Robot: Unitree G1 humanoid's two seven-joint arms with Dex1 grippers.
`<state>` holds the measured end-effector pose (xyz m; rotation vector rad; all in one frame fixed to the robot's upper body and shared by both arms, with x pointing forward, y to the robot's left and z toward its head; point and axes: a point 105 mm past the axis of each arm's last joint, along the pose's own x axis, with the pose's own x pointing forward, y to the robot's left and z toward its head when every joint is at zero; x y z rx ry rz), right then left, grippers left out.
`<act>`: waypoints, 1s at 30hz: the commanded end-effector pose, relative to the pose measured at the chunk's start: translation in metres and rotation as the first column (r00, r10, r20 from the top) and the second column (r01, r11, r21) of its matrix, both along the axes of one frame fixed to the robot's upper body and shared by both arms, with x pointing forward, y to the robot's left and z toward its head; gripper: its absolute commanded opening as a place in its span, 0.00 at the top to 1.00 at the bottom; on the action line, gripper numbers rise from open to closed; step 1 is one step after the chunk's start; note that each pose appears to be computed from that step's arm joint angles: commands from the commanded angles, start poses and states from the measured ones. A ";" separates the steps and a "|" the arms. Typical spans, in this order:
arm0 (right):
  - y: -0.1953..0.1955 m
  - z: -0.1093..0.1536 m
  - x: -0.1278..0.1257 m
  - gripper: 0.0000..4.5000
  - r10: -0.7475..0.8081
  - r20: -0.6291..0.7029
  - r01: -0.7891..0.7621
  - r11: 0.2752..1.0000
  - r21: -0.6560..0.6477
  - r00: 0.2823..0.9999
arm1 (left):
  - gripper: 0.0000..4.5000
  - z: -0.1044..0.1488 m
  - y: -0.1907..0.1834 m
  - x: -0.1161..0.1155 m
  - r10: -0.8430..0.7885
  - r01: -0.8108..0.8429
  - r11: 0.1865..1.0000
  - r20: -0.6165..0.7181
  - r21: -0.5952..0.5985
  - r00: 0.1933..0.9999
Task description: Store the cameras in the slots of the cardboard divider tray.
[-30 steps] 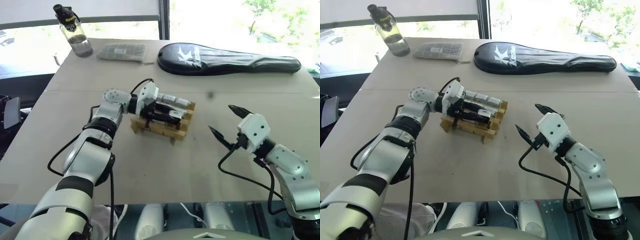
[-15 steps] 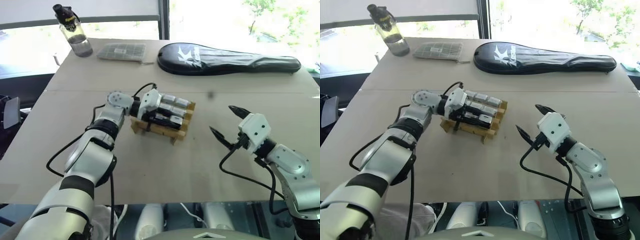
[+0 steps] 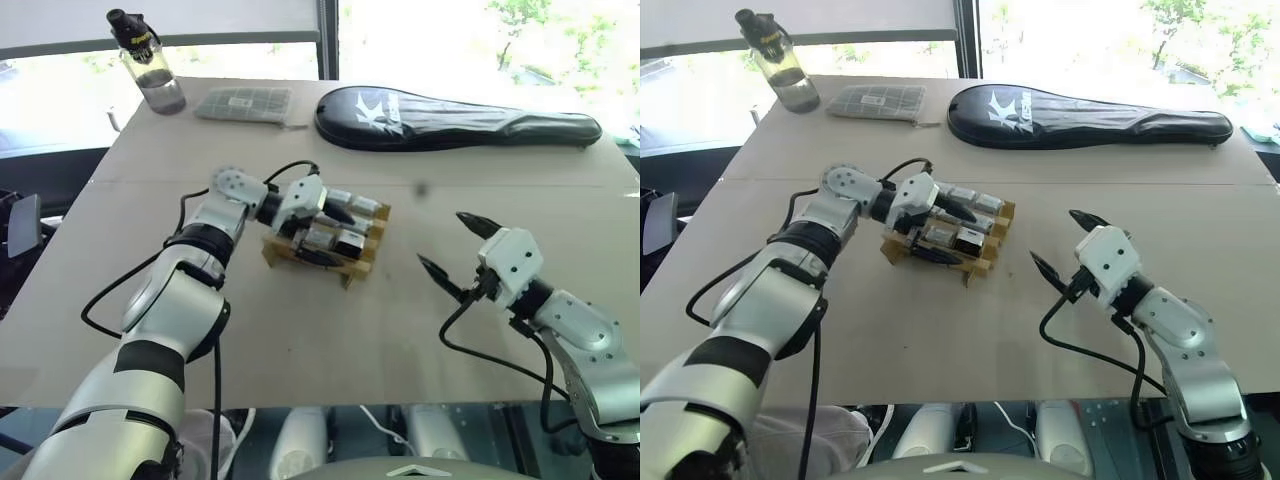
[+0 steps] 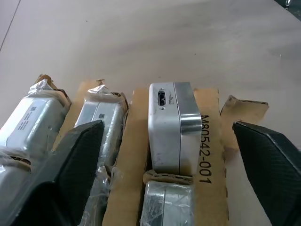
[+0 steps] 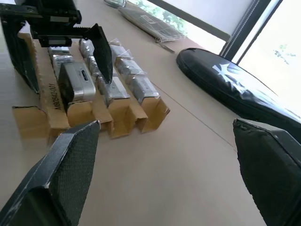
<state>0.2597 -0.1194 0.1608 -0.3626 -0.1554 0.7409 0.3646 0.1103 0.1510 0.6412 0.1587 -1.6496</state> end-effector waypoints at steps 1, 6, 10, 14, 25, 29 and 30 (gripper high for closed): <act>0.014 0.000 -0.027 0.00 0.167 -0.116 -0.161 0.985 0.059 0.979 | 0.01 0.014 0.004 0.003 0.003 -0.003 1.000 0.045 -0.013 0.999; 0.014 -0.012 -0.042 0.00 0.237 -0.240 -0.229 0.972 0.058 0.942 | 0.01 0.015 0.006 0.002 0.000 0.000 1.000 0.055 -0.007 0.998; 0.012 -0.013 -0.045 0.00 0.255 -0.284 -0.241 0.967 0.083 0.924 | 0.01 0.016 0.004 0.002 -0.006 0.007 1.000 0.067 -0.018 0.998; 0.012 -0.009 -0.055 0.00 0.300 -0.337 -0.264 0.953 0.150 0.892 | 0.01 0.020 0.000 0.001 -0.023 0.025 0.999 0.072 -0.032 0.997; 0.006 -0.005 -0.056 0.00 0.279 -0.369 -0.228 0.957 0.177 0.886 | 0.01 0.034 -0.003 0.003 -0.045 0.047 0.999 0.137 -0.013 0.990; 0.005 -0.005 -0.055 0.00 0.275 -0.368 -0.225 0.959 0.172 0.888 | 0.01 0.029 -0.006 0.001 -0.062 0.065 0.998 0.129 -0.016 0.990; 0.005 -0.005 -0.055 0.00 0.273 -0.369 -0.224 0.960 0.169 0.889 | 0.01 0.029 -0.009 0.000 -0.066 0.070 0.997 0.121 -0.029 0.990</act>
